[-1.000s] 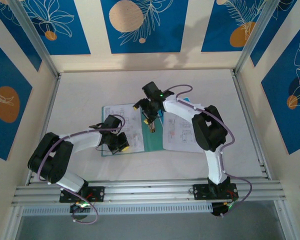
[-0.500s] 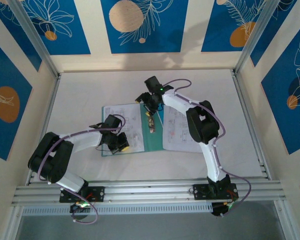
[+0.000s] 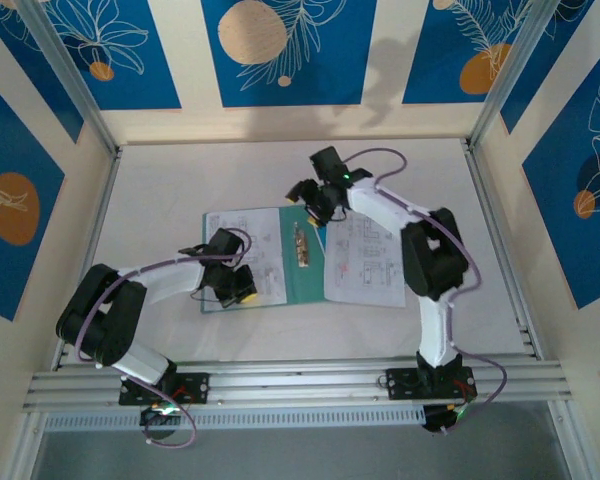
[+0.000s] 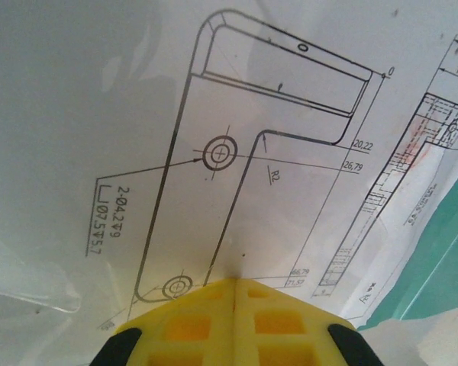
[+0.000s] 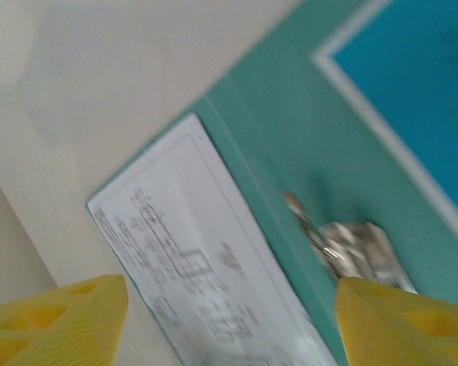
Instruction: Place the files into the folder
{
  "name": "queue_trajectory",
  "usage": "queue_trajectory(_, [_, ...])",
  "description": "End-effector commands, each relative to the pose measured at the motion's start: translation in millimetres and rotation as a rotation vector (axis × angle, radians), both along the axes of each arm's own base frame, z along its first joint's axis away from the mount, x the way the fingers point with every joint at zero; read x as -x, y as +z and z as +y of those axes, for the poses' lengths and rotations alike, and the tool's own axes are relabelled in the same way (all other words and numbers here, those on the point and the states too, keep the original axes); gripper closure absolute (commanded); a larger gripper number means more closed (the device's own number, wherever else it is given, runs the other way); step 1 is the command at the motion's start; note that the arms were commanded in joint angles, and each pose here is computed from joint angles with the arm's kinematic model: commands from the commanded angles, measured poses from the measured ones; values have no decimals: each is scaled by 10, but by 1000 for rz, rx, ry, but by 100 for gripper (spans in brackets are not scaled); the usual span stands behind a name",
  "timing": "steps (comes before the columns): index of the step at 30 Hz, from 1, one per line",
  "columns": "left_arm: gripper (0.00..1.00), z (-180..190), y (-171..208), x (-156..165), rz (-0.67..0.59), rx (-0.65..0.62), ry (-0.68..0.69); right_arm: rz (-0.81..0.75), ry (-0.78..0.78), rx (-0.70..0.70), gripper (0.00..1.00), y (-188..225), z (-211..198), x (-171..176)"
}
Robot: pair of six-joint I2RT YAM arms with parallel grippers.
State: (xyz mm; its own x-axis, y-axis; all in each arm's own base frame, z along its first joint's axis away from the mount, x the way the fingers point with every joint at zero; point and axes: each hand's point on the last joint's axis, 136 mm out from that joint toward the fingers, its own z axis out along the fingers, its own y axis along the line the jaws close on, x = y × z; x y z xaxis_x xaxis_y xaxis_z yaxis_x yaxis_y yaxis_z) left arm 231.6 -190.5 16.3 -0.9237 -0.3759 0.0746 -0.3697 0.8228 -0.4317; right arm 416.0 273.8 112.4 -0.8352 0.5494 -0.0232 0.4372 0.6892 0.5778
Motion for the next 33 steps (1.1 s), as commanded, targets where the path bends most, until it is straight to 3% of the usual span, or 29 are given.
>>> queue_trajectory(1, [99,346,-175,244,103,-172,-13,-5,-44,53,30,86,-490,309])
queue_trajectory(6, [83,255,0,91,58,-149,-32,104,-86,119,32,-16,-1097,1019])
queue_trajectory(9, [75,120,124,-12,21,-97,-41,161,-99,114,32,-78,-1259,1505])
queue_trajectory(12, [67,-192,293,-112,-34,12,-87,239,-135,121,32,-214,-1461,1957])
queue_trajectory(15, [61,-612,456,-147,-68,121,-158,252,-203,102,32,-324,-1681,2177])
queue_trajectory(22, [58,-1489,439,59,-43,227,-333,237,-256,59,36,-378,-1944,2126])
queue_trajectory(33, [67,-1843,184,154,-9,281,-331,201,-258,37,38,-253,-2010,1968])
